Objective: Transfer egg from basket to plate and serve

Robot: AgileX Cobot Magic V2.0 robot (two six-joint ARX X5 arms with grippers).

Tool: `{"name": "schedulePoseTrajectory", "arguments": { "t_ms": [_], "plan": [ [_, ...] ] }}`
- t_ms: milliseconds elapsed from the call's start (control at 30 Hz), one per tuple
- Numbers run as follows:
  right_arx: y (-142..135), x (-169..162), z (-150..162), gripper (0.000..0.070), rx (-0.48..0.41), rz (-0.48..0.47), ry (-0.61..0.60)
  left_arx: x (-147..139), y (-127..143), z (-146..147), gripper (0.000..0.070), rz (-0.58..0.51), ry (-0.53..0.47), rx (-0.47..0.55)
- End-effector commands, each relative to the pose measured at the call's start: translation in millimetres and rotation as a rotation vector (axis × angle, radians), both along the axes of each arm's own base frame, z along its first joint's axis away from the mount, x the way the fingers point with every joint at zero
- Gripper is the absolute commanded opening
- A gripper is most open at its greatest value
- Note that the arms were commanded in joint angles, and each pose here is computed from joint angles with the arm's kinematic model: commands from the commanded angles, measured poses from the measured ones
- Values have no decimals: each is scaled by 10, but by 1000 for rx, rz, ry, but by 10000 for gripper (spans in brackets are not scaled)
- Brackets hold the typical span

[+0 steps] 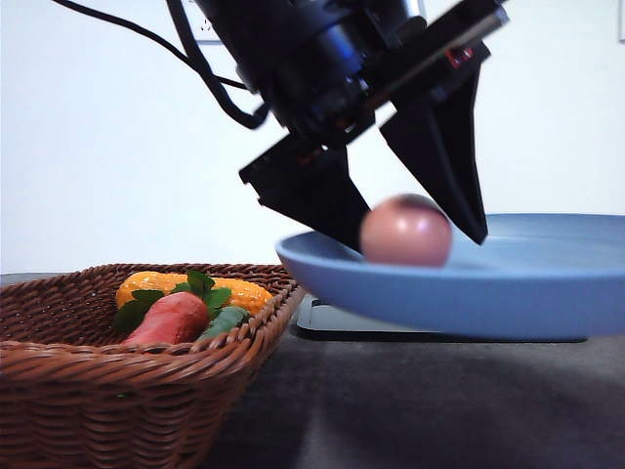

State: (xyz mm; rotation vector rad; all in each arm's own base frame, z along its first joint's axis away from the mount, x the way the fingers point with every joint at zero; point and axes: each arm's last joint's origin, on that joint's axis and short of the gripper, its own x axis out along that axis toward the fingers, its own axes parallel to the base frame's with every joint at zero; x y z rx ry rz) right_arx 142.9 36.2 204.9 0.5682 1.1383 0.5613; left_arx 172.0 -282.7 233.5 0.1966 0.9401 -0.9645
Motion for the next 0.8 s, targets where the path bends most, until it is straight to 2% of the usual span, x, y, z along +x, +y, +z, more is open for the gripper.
{"name": "schedulePoseTrajectory", "arguments": {
  "t_ms": [0,300,600,767],
  "plan": [
    [19,28,29,0,38,18,3,-44,-9,158,417,-17,-20,-42],
    [42,199,-100,0,38,30,90,-239,395,767,410,8,-118,-171],
    [24,660,48,0,19,21,32,-533,1002,1355,410,110,-297,-316],
    [15,1022,141,0,-46,-6,6,-736,1357,1568,410,178,-393,-370]
  ]
}}
